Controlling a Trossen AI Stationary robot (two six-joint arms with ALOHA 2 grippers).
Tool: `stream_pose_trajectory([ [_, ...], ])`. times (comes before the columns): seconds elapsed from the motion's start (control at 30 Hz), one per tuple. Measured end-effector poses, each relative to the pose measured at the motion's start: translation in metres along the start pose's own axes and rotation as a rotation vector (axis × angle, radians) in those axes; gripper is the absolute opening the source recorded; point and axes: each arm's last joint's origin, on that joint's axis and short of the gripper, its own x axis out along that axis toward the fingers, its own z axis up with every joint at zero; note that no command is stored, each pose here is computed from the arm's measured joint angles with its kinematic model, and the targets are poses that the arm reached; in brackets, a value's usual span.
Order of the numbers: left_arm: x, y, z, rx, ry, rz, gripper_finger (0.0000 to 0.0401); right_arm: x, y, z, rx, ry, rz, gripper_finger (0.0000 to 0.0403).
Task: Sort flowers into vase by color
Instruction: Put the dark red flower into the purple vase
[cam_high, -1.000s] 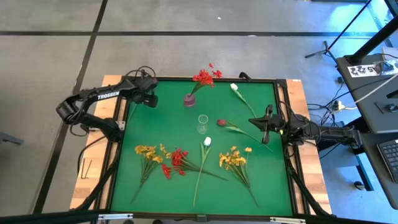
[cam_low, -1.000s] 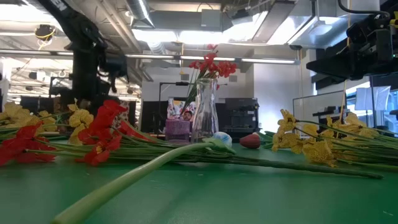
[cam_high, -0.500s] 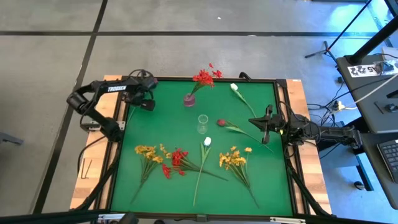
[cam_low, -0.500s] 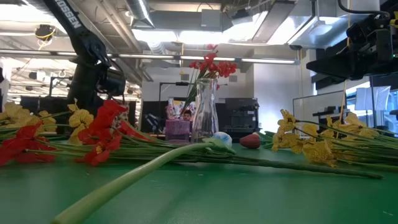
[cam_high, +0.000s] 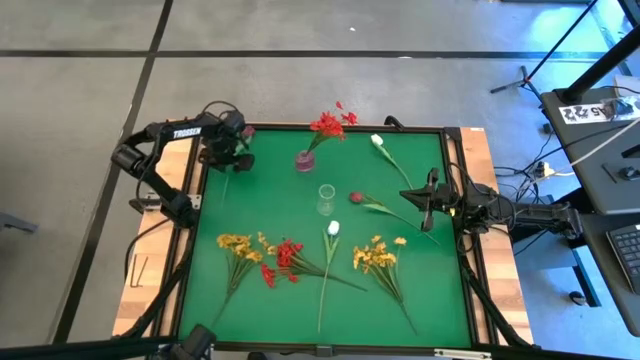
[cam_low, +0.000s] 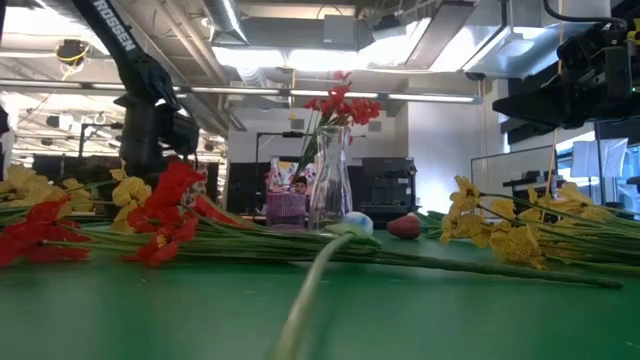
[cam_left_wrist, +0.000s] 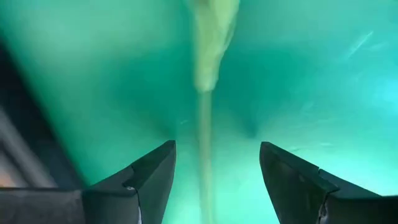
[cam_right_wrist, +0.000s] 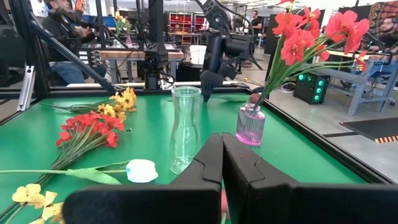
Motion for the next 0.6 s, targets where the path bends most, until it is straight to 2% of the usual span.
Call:
stream_pose_trajectory([
  [0.1, 0.000, -0.002, 0.000, 0.000, 0.001, -0.035, 0.0229, 0.000, 0.000, 0.000, 0.000, 0.000, 0.000, 0.0001],
  [0.3, 0.000, -0.008, -0.002, -0.030, -0.009, -0.016, 0.0218, 0.000, 0.000, 0.000, 0.000, 0.000, 0.000, 0.0001],
  [0.43, 0.001, -0.014, -0.005, -0.040, -0.014, 0.000, 0.0186, 0.000, 0.000, 0.000, 0.000, 0.000, 0.000, 0.0001],
  [0.6, 0.001, -0.024, -0.005, -0.051, -0.064, 0.012, 0.0125, 0.000, 0.000, 0.000, 0.000, 0.000, 0.000, 0.0001],
])
